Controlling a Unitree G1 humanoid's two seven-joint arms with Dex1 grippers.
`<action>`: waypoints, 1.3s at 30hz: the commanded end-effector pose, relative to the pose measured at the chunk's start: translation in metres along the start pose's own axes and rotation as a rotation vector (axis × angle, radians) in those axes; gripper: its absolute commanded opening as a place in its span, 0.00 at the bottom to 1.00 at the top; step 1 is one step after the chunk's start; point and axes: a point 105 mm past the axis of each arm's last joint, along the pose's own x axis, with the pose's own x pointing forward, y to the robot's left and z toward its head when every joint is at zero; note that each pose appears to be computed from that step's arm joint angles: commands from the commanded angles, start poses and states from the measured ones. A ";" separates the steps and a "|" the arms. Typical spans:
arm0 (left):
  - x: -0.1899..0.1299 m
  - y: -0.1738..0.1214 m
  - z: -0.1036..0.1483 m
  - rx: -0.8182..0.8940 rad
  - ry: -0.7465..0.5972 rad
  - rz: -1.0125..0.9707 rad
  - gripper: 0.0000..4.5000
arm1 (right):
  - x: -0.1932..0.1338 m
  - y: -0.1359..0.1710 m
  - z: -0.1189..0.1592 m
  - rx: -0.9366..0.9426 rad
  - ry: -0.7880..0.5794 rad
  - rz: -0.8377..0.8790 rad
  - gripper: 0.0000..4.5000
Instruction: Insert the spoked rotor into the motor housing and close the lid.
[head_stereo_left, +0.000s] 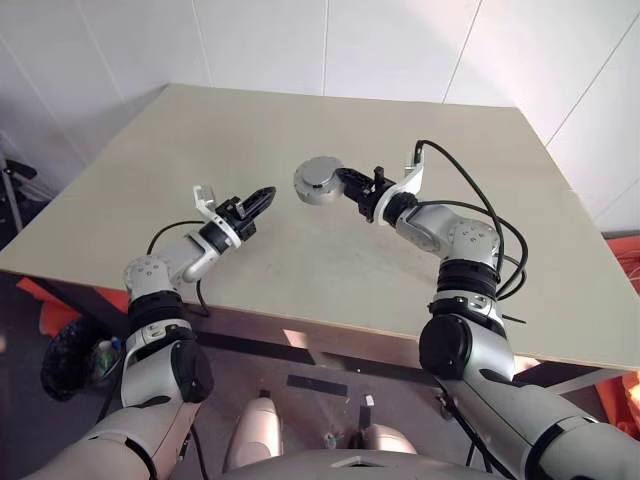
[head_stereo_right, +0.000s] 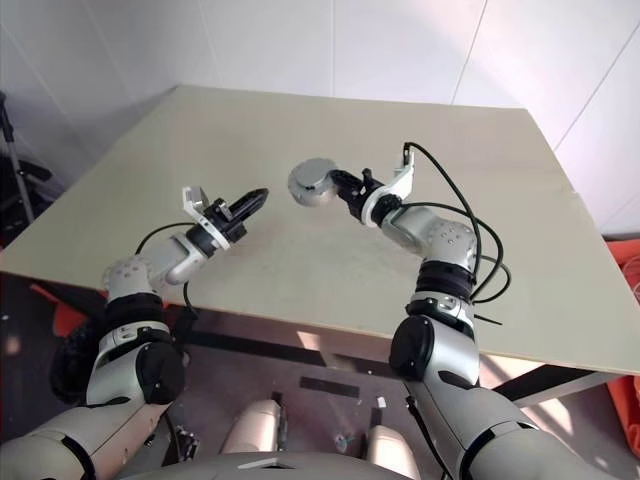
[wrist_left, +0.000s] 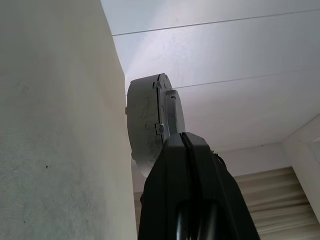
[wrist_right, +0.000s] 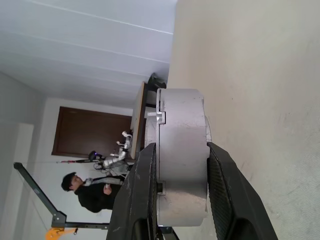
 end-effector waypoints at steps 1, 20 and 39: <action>0.006 -0.004 -0.001 0.051 0.001 0.003 0.00 | -0.001 0.034 0.012 -0.039 -0.040 0.120 0.27; 0.015 -0.005 -0.011 0.207 0.033 0.000 0.33 | 0.001 0.030 0.012 -0.076 -0.057 0.091 0.27; 0.025 -0.024 -0.013 -0.068 0.038 -0.163 0.97 | -0.002 0.051 -0.003 -0.032 0.034 0.183 0.27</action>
